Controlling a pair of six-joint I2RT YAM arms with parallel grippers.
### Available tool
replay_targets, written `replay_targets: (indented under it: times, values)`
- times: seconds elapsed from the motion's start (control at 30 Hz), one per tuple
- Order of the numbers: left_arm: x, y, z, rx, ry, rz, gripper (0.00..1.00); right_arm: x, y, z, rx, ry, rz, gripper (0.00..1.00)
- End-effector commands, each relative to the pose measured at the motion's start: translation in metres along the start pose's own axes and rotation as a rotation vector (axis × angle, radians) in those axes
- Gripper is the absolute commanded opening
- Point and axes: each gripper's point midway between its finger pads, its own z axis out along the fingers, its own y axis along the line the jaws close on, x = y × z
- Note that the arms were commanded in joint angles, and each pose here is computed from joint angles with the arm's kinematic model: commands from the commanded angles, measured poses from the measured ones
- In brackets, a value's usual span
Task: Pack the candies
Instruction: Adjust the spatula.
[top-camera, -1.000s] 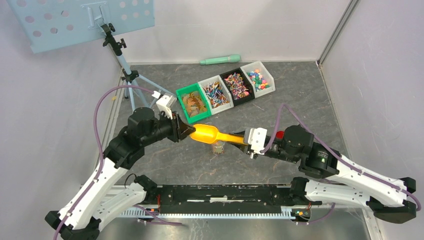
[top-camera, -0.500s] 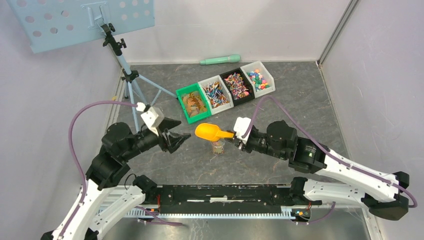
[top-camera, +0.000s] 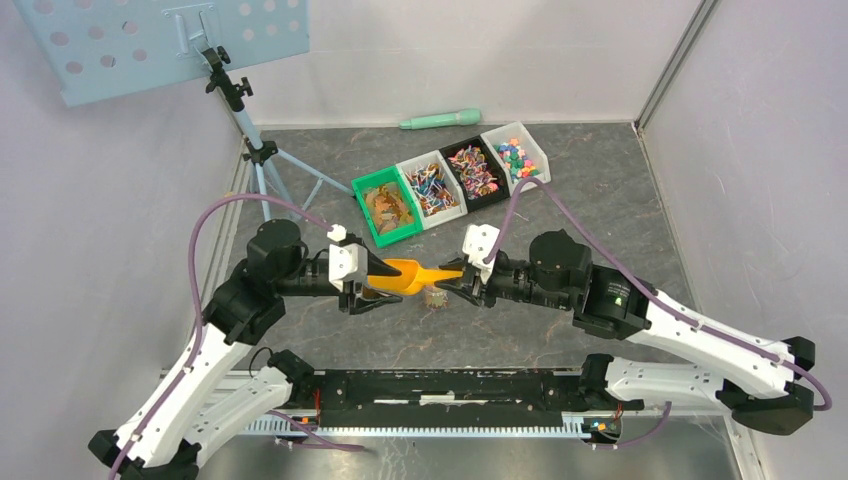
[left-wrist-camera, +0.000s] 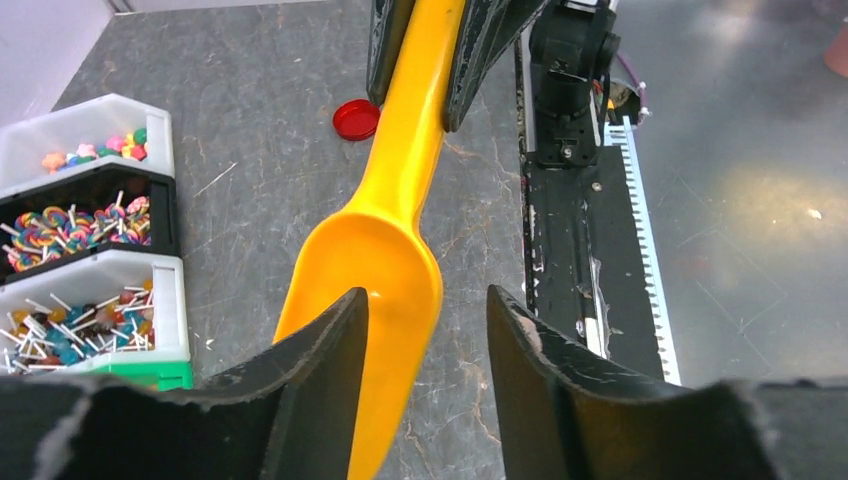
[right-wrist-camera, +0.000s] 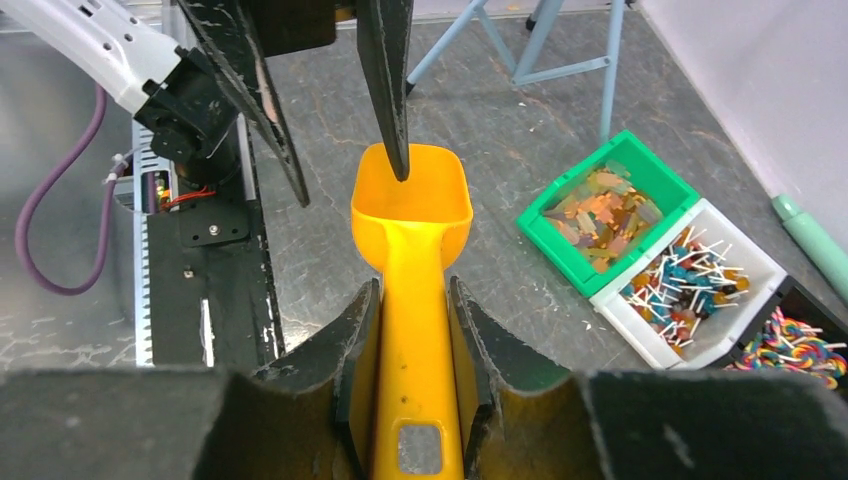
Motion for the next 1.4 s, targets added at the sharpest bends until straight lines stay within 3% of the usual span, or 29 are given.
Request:
replay_targets:
  times: [0.0,0.3,0.37,0.53,0.6,0.73,0.93,1.37]
  values:
    - [0.001,-0.008,0.005,0.089,-0.024,0.079,0.51,-0.032,0.001,-0.003,-0.02,-0.094,0.018,0.0]
    - [0.008,-0.012,0.009,0.125,-0.022,0.03,0.56,-0.04,-0.001,-0.003,-0.008,-0.132,0.024,0.0]
    - [0.009,-0.011,0.011,0.125,-0.018,0.022,0.5,-0.042,0.001,-0.003,-0.02,-0.14,0.026,0.0]
    - [0.004,-0.009,0.014,0.139,-0.034,0.004,0.16,-0.044,0.006,-0.001,-0.046,-0.163,0.048,0.01]
    - [0.003,-0.011,0.014,0.152,-0.033,0.0,0.03,-0.041,0.008,0.0,-0.047,-0.161,0.061,0.13]
    - [0.003,-0.019,0.01,0.193,-0.015,-0.001,0.02,-0.026,0.01,-0.006,-0.058,-0.116,0.065,0.37]
    - [0.0,-0.021,0.01,0.191,-0.043,0.002,0.02,-0.027,0.014,-0.014,-0.064,-0.195,0.098,0.55]
    - [-0.002,-0.021,0.011,0.187,-0.064,0.011,0.02,-0.026,0.03,0.002,-0.158,-0.207,0.147,0.54]
